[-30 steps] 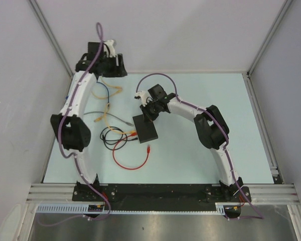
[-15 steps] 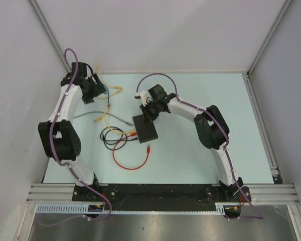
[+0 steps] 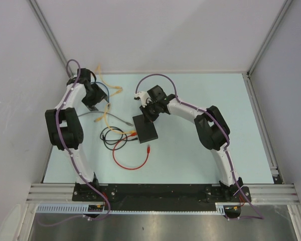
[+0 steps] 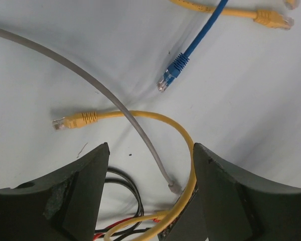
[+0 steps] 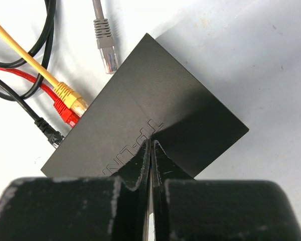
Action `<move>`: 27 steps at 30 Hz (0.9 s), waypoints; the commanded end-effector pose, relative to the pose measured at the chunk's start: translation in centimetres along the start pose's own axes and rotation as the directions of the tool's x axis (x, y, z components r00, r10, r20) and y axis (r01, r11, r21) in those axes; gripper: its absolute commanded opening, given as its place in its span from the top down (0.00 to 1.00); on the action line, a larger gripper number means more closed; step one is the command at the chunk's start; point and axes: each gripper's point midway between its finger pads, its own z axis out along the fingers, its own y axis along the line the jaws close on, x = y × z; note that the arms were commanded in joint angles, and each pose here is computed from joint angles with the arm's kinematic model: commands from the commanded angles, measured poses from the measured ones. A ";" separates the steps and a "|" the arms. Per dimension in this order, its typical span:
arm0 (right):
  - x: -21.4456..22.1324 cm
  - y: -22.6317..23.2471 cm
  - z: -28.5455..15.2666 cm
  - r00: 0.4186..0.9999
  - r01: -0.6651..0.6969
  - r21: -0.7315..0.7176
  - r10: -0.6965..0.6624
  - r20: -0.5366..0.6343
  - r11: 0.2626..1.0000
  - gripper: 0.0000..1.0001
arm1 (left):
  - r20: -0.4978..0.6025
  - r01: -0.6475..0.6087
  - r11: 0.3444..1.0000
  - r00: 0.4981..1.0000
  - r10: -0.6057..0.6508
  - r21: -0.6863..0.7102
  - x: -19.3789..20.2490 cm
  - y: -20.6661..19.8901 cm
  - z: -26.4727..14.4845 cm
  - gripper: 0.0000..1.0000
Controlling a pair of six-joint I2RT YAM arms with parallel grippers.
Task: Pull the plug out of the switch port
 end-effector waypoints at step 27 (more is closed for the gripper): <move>3.0 -1.2 -0.2 0.995 0.019 0.075 -0.011 -0.104 0.997 0.97 | -0.149 0.091 0.994 0.984 -0.100 -0.061 1.9 1.1 6.8 0.71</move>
